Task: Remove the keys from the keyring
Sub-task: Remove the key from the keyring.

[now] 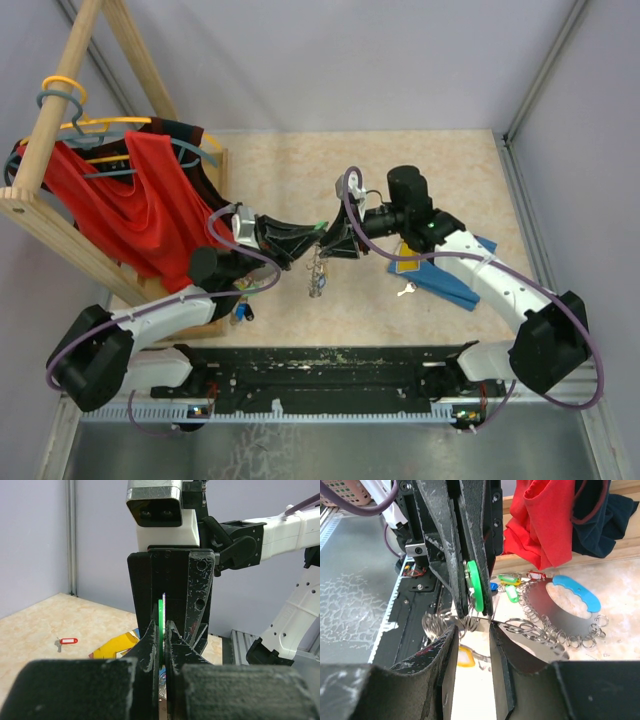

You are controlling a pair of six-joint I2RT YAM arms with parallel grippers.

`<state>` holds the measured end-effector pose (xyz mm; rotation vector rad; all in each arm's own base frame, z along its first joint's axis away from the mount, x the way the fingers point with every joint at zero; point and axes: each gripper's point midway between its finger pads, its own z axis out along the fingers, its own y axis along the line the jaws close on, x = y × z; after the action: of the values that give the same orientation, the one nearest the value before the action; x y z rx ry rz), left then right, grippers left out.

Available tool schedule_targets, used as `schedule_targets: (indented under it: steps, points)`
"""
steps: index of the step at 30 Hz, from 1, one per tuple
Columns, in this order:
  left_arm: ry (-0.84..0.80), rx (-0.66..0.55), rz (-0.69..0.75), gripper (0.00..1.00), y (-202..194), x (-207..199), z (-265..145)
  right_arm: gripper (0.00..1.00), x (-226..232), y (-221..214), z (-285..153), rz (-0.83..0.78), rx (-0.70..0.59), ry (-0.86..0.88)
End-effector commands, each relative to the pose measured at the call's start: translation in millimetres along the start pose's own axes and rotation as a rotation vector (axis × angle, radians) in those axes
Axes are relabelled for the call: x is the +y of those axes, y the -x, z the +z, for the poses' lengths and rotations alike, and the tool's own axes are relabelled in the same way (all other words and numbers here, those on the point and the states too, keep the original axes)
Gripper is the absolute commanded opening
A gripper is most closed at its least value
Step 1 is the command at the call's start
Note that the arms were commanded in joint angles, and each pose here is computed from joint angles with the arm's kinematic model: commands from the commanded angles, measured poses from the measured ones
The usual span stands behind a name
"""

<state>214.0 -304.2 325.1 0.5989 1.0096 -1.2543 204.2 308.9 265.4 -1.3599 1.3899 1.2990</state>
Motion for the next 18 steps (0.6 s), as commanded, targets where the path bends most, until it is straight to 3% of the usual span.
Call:
schedule_targets:
  steps: [1, 18]
  points:
    - [-0.040, -0.068, 0.027, 0.00, 24.2, -8.5, 12.2, 0.31, 9.2, 38.8, -3.9, -0.097, -0.052, 0.007]
    - [-0.027, -0.040, 0.033, 0.00, 15.6, -5.6, 13.4, 0.24, 7.9, 43.9, -6.2, -0.104, -0.051, -0.014]
